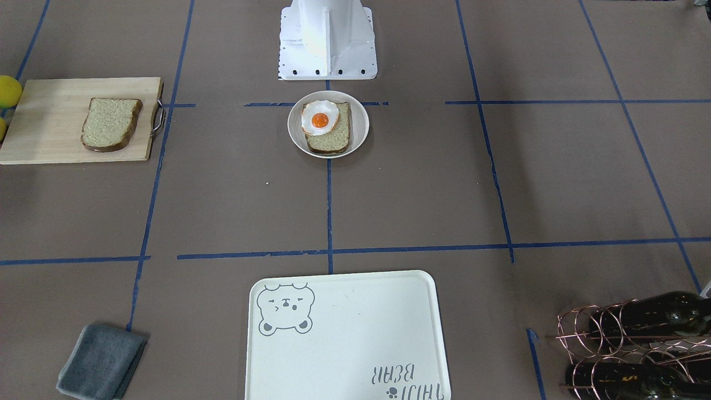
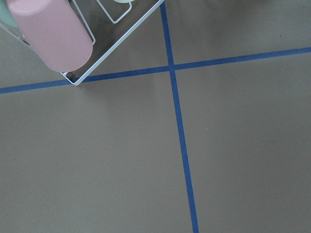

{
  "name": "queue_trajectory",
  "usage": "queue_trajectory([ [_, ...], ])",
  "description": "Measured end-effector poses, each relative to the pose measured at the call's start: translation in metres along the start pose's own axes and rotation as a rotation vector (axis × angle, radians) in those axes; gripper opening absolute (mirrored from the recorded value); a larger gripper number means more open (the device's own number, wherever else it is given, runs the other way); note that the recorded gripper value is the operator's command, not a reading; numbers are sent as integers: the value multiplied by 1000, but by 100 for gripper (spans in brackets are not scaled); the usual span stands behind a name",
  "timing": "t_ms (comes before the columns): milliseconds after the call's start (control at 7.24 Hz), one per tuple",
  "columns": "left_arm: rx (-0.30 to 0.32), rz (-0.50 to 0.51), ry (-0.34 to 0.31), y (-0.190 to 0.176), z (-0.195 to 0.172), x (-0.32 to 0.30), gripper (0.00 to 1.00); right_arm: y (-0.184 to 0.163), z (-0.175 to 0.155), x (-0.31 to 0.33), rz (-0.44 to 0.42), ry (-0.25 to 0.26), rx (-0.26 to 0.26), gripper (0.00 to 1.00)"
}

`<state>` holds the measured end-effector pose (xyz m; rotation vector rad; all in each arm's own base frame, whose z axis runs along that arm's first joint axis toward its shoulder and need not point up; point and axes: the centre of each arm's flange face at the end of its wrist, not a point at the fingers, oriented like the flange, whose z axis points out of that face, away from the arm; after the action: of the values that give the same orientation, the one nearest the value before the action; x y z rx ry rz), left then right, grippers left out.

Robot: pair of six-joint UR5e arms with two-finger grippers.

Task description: Make sandwich and place on tray

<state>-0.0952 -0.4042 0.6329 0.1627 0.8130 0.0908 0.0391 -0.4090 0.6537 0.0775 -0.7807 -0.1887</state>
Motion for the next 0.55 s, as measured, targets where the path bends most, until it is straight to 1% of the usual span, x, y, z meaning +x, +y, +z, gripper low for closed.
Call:
queue_trajectory([
  [276,-2,1,0,0,1,0,100,0,-1,-1,-1,0,1,100],
  [553,-5,0,1,0,2,-1,100,-4,-12,-12,-27,-4,24,100],
])
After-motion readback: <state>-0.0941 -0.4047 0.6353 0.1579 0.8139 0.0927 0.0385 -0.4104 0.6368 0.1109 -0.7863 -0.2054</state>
